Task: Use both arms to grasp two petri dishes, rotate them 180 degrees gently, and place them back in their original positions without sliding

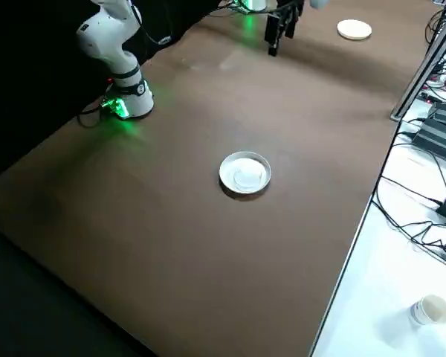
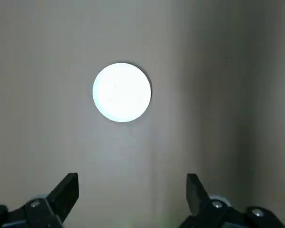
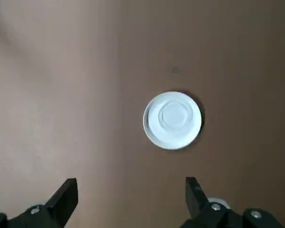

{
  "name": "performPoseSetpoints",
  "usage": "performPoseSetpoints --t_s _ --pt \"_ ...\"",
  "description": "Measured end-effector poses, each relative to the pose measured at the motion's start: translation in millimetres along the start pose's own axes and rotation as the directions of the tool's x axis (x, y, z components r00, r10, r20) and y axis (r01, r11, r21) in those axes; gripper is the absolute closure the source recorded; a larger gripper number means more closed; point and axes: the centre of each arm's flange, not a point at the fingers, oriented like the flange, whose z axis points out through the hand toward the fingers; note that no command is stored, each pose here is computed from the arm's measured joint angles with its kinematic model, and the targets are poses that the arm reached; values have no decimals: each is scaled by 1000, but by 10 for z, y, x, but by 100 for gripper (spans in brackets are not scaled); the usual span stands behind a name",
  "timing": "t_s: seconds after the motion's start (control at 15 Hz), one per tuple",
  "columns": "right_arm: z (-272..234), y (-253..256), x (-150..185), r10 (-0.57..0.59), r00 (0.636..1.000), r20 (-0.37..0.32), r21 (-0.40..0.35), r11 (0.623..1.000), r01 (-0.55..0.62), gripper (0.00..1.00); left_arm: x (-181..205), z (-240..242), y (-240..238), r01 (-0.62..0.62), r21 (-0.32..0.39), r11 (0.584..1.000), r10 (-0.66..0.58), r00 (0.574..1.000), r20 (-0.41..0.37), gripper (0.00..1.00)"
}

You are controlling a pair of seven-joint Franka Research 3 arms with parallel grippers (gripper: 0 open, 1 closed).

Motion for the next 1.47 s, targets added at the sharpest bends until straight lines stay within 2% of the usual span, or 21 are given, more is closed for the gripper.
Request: performPoseSetpoints --t_s 0.4,0.93,1.47 --pt "-1 337 -74 68 998 10 -1 998 -68 0 0 1 -5 1 0 1000 -1 1000 0 0" --pt "-431 344 -547 89 994 -71 17 996 -88 0 0 1 -8 2 0 1000 -2 1000 0 0" --pt "-317 265 -467 75 996 -53 13 997 -75 0 1 1 -10 2 0 1000 -2 1000 0 0"
